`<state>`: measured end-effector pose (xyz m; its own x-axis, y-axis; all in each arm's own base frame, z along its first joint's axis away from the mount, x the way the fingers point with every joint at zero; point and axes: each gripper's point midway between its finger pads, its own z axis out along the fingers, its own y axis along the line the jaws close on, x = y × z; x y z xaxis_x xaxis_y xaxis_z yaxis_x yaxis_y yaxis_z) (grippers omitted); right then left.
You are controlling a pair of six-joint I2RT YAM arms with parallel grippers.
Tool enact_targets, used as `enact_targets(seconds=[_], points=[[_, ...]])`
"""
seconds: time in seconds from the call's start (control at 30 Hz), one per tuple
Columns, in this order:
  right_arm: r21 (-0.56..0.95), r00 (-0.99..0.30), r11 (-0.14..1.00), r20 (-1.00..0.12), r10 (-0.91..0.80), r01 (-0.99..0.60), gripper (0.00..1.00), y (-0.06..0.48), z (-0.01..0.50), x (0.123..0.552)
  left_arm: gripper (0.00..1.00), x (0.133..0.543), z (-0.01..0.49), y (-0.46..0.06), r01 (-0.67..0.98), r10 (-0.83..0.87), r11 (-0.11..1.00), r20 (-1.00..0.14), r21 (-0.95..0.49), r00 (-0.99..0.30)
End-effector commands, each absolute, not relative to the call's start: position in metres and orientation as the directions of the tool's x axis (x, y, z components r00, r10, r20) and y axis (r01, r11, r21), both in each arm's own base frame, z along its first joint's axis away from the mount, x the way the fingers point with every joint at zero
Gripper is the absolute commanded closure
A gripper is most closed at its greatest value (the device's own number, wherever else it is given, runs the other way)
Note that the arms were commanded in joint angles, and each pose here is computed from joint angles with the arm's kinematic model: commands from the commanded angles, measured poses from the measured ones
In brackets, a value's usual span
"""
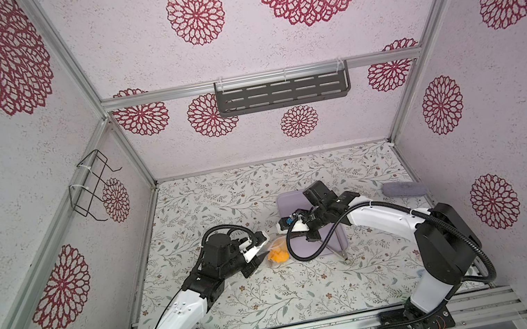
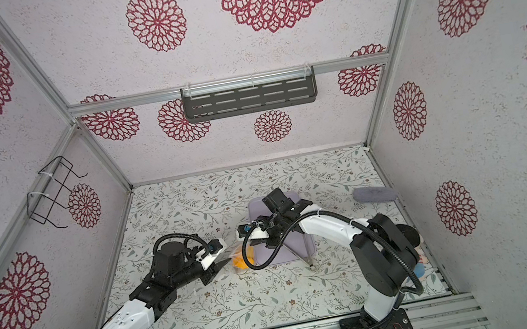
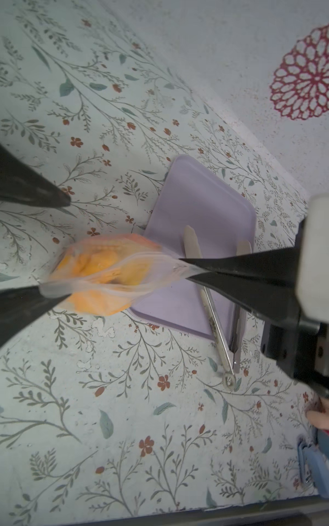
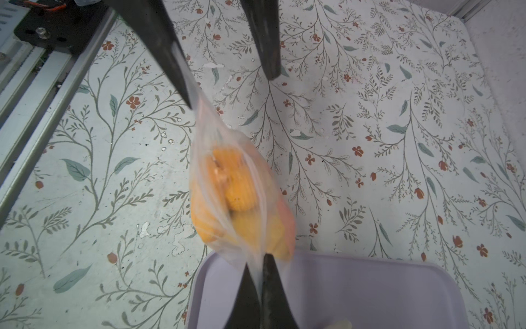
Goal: Put the cookies into a resealable bag to prevent moisture
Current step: Close the ziploc bag at the center of the board.
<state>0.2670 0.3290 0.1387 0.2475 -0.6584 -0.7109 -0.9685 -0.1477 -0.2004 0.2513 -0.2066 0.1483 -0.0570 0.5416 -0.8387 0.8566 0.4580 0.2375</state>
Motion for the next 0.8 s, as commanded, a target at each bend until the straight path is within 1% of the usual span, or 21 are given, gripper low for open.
enact_targets(seconds=[0.0, 0.03, 0.1, 0.17, 0.27, 0.33, 0.4, 0.47, 0.53, 0.57, 0.67, 0.77], points=[[-0.212, 0.259, -0.15, -0.732, -0.631, -0.966, 1.0, 0.333, 0.164, 0.269, 0.27, 0.243, 0.171, -0.222, 0.882, 0.437, 0.42, -0.899, 0.211, 0.007], [-0.21, 0.257, -0.15, -0.733, -0.63, -0.966, 1.0, 0.334, 0.165, 0.269, 0.21, 0.243, 0.174, -0.223, 0.877, 0.417, 0.427, -0.908, 0.223, 0.028], [-0.204, 0.251, -0.148, -0.733, -0.632, -0.968, 1.0, 0.334, 0.165, 0.269, 0.16, 0.242, 0.177, -0.225, 0.87, 0.387, 0.434, -0.92, 0.233, 0.053], [-0.191, 0.24, -0.146, -0.734, -0.636, -0.971, 1.0, 0.334, 0.164, 0.269, 0.15, 0.244, 0.18, -0.229, 0.868, 0.366, 0.438, -0.928, 0.234, 0.066], [-0.185, 0.236, -0.147, -0.735, -0.636, -0.972, 1.0, 0.336, 0.163, 0.268, 0.15, 0.249, 0.173, -0.238, 0.863, 0.382, 0.44, -0.921, 0.249, 0.071], [-0.183, 0.234, -0.147, -0.738, -0.633, -0.972, 1.0, 0.337, 0.163, 0.266, 0.18, 0.257, 0.164, -0.242, 0.853, 0.4, 0.455, -0.915, 0.256, 0.061], [-0.177, 0.227, -0.144, -0.741, -0.632, -0.974, 1.0, 0.339, 0.164, 0.266, 0.26, 0.263, 0.162, -0.246, 0.848, 0.396, 0.463, -0.916, 0.256, 0.061], [-0.165, 0.217, -0.141, -0.74, -0.636, -0.976, 1.0, 0.34, 0.164, 0.265, 0.3, 0.267, 0.162, -0.249, 0.847, 0.389, 0.467, -0.919, 0.255, 0.063], [-0.153, 0.202, -0.133, -0.736, -0.646, -0.979, 1.0, 0.339, 0.163, 0.266, 0.33, 0.27, 0.16, -0.252, 0.842, 0.39, 0.472, -0.918, 0.261, 0.066], [-0.15, 0.2, -0.132, -0.734, -0.649, -0.98, 1.0, 0.339, 0.163, 0.266, 0.37, 0.271, 0.159, -0.251, 0.837, 0.391, 0.479, -0.918, 0.264, 0.065], [-0.149, 0.194, -0.124, -0.729, -0.657, -0.981, 1.0, 0.338, 0.162, 0.266, 0.56, 0.275, 0.157, -0.249, 0.827, 0.405, 0.493, -0.913, 0.269, 0.055], [-0.148, 0.19, -0.12, -0.722, -0.665, -0.982, 1.0, 0.336, 0.161, 0.267, 0.7, 0.274, 0.152, -0.246, 0.828, 0.427, 0.492, -0.903, 0.271, 0.041]])
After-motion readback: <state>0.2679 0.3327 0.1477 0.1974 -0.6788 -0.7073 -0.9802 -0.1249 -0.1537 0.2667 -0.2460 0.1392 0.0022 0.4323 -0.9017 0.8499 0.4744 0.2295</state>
